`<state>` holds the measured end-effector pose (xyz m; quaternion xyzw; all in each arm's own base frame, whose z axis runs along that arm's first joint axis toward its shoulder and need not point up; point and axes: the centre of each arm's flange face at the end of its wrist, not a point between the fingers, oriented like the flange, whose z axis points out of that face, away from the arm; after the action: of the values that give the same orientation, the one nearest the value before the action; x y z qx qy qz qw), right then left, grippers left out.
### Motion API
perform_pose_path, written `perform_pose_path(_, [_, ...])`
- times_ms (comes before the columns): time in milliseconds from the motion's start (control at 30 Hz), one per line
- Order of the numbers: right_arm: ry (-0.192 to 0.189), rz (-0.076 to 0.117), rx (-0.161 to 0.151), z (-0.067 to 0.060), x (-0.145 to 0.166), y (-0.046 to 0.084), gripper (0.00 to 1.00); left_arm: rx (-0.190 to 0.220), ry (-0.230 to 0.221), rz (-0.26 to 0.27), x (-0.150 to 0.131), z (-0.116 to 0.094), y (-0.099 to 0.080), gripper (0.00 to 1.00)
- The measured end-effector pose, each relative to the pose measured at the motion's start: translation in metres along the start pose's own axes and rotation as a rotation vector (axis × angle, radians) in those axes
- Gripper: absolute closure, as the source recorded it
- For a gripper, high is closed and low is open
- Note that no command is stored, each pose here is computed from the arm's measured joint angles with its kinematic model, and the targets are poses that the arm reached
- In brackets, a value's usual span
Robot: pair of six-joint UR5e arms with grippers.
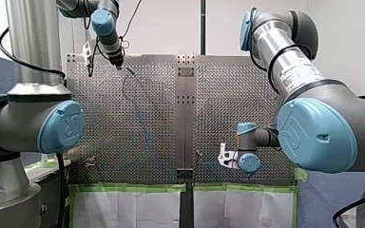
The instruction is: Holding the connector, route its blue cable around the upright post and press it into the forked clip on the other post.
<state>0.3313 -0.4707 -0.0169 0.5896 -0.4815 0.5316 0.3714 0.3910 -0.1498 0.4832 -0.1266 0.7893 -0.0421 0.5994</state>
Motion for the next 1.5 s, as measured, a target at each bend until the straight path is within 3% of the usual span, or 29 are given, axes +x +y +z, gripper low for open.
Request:
perform_pose_path(167, [-0.003, -0.001, 0.001, -0.0004, -0.0003, -0.0003, 1.0, -0.022, -0.005, 0.004, 0.0006, -0.002, -0.0005, 0.0])
perform_pose_path(800, [0.001, 0.002, 0.002, -0.0003, 0.0, -0.0011, 1.0, -0.008, 0.002, 0.005, 0.0063, -0.0072, -0.0083, 0.0])
perform_pose_path(1500, [0.001, 0.003, 0.004, -0.0008, -0.0003, -0.0024, 1.0, -0.027, -0.003, 0.01, 0.0077, -0.0094, -0.0096, 0.0])
